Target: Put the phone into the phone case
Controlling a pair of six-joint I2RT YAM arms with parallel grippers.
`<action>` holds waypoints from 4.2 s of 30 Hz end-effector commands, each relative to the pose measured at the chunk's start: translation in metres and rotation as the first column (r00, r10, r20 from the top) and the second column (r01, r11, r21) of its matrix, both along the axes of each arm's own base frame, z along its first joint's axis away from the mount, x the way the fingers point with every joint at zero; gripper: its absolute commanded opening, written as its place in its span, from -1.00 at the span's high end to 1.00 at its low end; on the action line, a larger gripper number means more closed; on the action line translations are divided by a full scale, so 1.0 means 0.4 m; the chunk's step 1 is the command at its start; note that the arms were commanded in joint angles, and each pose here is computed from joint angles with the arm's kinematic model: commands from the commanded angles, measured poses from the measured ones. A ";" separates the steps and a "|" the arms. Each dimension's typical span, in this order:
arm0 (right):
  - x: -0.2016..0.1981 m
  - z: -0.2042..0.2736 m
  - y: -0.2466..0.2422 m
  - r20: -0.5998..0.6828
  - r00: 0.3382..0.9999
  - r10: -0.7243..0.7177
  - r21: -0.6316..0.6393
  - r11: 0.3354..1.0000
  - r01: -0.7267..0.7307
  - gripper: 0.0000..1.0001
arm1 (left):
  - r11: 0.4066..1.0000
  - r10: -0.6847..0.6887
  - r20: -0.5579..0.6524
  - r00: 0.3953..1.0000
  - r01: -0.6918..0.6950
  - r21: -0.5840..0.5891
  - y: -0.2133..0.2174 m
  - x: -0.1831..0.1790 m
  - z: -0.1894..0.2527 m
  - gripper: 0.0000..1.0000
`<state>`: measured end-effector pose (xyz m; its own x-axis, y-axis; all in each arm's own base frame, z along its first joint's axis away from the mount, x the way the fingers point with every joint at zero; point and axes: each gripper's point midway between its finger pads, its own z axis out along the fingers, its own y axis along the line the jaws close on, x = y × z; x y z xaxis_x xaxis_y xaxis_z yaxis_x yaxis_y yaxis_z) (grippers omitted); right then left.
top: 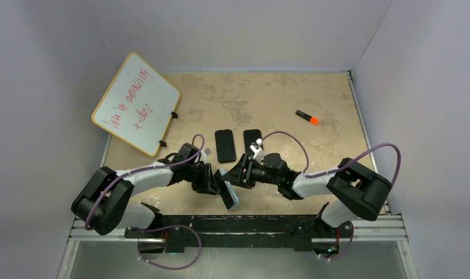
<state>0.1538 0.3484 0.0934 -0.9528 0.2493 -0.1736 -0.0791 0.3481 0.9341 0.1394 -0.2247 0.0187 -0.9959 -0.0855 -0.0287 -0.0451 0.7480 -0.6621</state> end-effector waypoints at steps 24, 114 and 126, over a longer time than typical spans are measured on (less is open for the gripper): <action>-0.017 -0.043 0.030 0.066 0.992 0.111 -0.209 0.973 -0.095 0.43 | 1.000 0.012 0.086 0.996 -0.011 -0.014 -0.011 0.041 0.014 0.53; -0.005 0.177 -0.115 0.315 0.941 -0.124 -0.126 0.977 0.171 1.00 | 0.880 0.059 0.269 0.961 0.077 -0.469 -0.087 0.083 0.321 -0.22; -0.022 0.343 -0.127 0.436 0.877 -0.202 0.158 0.976 0.147 1.00 | 0.784 0.043 0.358 0.933 0.190 -0.591 -0.112 0.076 0.434 -0.25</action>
<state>0.1405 0.2903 0.1723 -0.7847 0.3552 -0.5080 -0.3376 0.4425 0.8308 0.1731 -0.2668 0.1720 -0.9521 -0.1447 -0.2695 0.2279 0.2519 -0.9405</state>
